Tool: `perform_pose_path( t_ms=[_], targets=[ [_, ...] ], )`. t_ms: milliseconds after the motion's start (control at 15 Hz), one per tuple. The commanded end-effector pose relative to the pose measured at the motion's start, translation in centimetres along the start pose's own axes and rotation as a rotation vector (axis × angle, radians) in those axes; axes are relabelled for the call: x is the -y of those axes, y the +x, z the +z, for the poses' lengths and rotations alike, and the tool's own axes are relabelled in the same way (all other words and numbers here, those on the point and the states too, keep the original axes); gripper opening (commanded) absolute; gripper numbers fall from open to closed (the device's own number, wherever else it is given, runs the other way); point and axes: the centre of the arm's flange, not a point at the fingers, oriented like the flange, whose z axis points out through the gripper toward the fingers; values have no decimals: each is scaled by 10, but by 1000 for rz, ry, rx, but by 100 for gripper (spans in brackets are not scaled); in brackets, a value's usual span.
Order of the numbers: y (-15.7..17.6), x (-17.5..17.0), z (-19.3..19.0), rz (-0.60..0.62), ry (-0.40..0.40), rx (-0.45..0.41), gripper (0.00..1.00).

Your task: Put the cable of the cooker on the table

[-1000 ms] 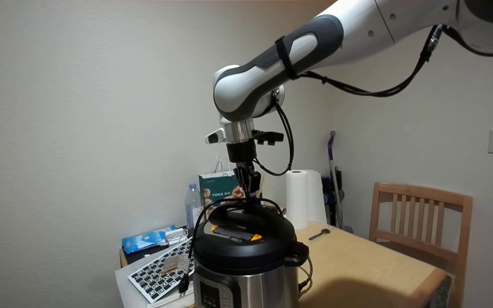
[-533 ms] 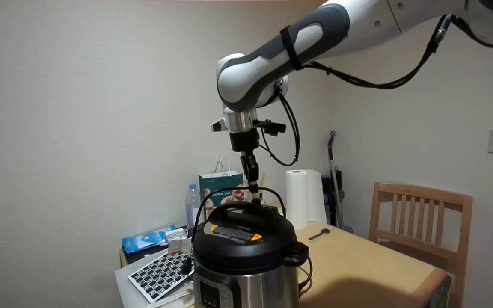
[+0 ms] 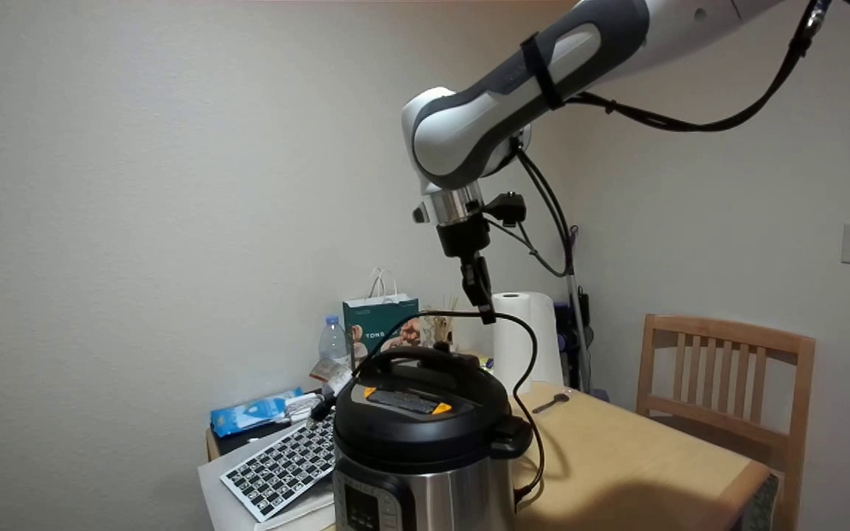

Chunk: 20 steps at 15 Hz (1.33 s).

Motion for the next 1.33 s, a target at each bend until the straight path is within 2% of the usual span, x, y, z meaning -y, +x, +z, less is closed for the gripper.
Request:
perform_pose_path(
  t_ms=[0,267,333,467,600,867,1067,1133,1267],
  targets=[
    [-11,-3,8,40,23,23,9],
    [-30,-10,20,93,52,50,9],
    [-30,-9,20,94,52,50,2],
    [-36,-18,14,231,49,48,2],
    [-57,-34,17,349,63,54,2],
    [-118,-62,51,547,109,107,2],
    [-140,-68,80,688,174,176,2],
    [-123,-81,73,608,132,149,9],
    [-132,-82,86,652,151,175,9]
  ],
)
